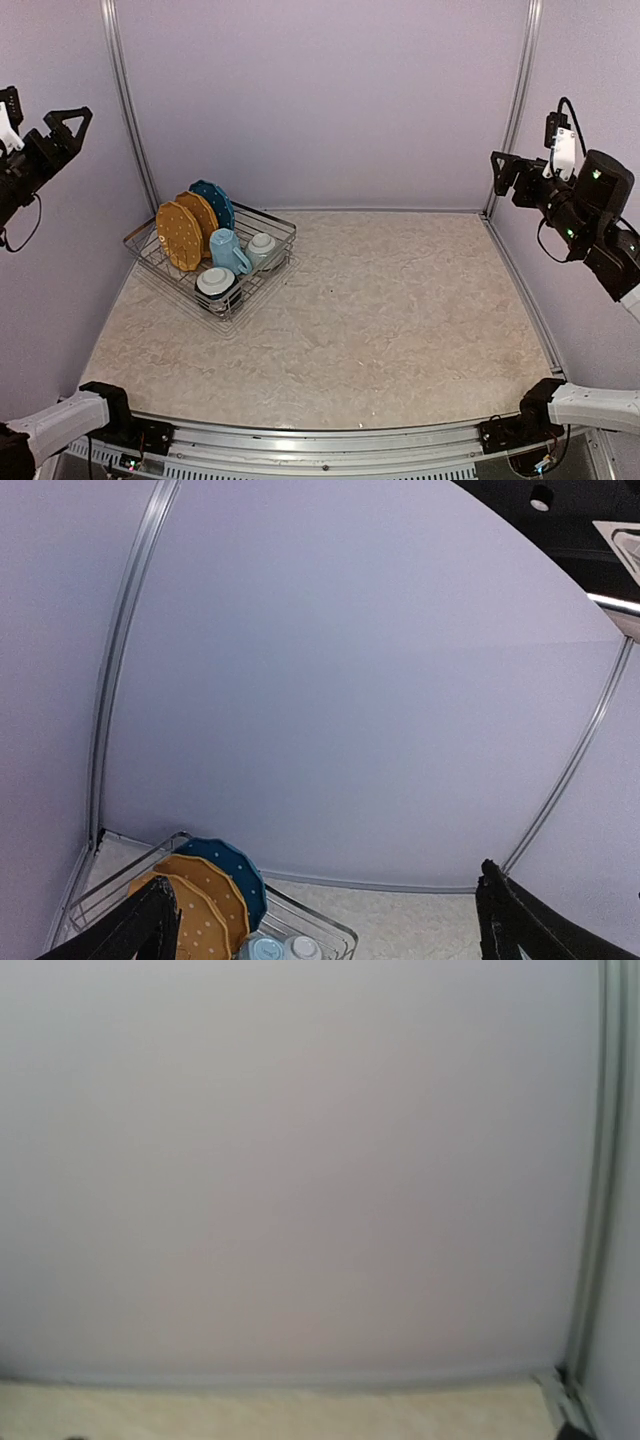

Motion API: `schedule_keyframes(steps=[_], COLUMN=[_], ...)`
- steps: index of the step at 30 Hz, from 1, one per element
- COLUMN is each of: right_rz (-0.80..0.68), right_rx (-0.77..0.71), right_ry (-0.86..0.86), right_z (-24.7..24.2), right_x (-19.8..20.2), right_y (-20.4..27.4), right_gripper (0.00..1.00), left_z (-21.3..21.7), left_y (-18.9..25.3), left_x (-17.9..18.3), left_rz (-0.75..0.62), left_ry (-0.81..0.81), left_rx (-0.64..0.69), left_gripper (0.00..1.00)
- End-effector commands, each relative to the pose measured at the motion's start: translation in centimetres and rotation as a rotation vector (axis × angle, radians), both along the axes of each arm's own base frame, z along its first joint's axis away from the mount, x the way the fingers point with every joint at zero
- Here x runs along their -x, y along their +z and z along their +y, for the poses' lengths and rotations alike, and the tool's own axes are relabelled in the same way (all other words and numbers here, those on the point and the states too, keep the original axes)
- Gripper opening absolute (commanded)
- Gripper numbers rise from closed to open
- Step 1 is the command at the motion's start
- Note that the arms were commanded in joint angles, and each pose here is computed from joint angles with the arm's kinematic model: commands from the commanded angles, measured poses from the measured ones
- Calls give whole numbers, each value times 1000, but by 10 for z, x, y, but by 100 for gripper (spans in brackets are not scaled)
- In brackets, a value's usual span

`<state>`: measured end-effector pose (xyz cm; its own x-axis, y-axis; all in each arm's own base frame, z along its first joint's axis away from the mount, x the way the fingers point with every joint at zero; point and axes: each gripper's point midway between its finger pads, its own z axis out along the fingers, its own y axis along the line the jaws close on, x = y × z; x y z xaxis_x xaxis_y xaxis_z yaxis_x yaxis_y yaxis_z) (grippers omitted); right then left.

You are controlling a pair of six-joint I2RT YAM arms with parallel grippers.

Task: Unload the mixed dishes from the dish rack
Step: Grab the plate from the dish rack.

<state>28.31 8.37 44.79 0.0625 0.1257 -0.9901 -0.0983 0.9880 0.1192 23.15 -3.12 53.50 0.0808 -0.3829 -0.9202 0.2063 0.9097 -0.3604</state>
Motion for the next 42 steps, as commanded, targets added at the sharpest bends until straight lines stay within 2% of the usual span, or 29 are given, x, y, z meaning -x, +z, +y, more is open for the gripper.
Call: schedule_keyframes(steps=[1,14,19,26,31,39,42], right_rz=[120,460,575,745,789,763,746], right_rx=[21,68,75,40,35,24,16], right_ry=[-41,-77,-91,-245,-222,-108,-66], right_z=[-11,-22,-23,-41,-35,-22,-16], right_x=[-19,-64,-73,-80,-81,-71,-68], right_y=[-26,-120,-157,-207,-227,-229,-225], right_gripper=[100,100,100,100,100,100,100], left_z=[8,13,12,-7,-19,-21,-23], left_y=[-44,-152,-195,-245,-273,-303,-319], left_x=[-26,-84,-105,-132,-150,-189,-208], left_rz=[175,616,805,1017,1103,1155,1182], left_ry=[2,27,68,124,183,314,333], left_rx=[74,194,191,124,66,-18,-39], left_gripper=[99,99,99,99,99,99,94])
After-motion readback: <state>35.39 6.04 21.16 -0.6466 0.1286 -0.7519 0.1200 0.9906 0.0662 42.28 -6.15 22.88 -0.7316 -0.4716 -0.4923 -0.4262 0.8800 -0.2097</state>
